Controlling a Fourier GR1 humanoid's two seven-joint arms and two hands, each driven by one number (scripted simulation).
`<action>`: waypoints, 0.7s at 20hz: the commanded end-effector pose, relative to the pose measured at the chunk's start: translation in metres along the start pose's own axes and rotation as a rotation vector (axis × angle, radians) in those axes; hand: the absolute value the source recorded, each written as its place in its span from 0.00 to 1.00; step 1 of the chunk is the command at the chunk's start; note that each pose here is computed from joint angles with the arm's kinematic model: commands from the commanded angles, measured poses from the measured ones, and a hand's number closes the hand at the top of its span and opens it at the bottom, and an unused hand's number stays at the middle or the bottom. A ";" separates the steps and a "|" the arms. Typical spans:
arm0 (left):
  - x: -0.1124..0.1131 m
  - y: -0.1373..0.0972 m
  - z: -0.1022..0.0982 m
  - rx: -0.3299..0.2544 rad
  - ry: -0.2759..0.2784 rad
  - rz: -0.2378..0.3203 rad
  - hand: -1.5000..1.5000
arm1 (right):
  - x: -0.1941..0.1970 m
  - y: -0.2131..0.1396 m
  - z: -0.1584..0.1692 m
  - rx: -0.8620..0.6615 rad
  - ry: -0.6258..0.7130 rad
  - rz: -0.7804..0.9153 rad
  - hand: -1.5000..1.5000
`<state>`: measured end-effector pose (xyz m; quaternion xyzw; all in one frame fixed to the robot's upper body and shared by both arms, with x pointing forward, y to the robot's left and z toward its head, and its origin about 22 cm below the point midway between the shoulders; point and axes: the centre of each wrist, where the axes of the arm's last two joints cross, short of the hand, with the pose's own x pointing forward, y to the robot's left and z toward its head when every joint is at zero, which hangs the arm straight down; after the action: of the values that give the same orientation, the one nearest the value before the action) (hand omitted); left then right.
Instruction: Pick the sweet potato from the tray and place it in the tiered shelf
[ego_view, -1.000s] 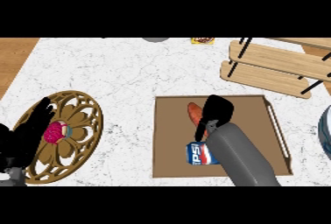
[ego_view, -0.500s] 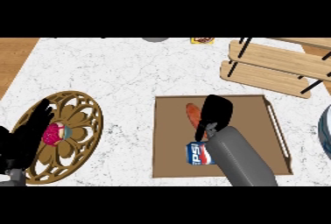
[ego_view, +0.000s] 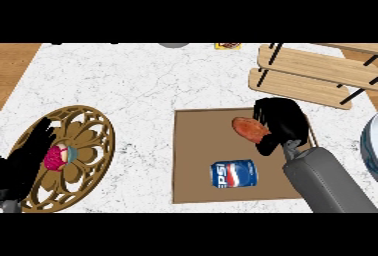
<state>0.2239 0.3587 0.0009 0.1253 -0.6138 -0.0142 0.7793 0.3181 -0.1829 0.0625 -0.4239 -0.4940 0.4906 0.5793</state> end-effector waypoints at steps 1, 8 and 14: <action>0.006 0.009 -0.002 -0.009 0.000 0.002 0.50 | -0.034 -0.037 0.017 -0.091 -0.099 -0.068 1.00; -0.012 0.010 0.012 0.022 -0.013 0.003 0.50 | -0.050 -0.101 0.077 -0.147 -0.112 -0.313 1.00; 0.000 -0.004 0.006 0.002 0.016 -0.013 0.50 | -0.066 -0.165 0.107 -0.256 -0.100 -0.515 1.00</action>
<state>0.2240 0.3539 0.0020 0.1328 -0.6159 -0.0126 0.7765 0.2501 -0.2591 0.1914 -0.3476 -0.6391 0.3299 0.6016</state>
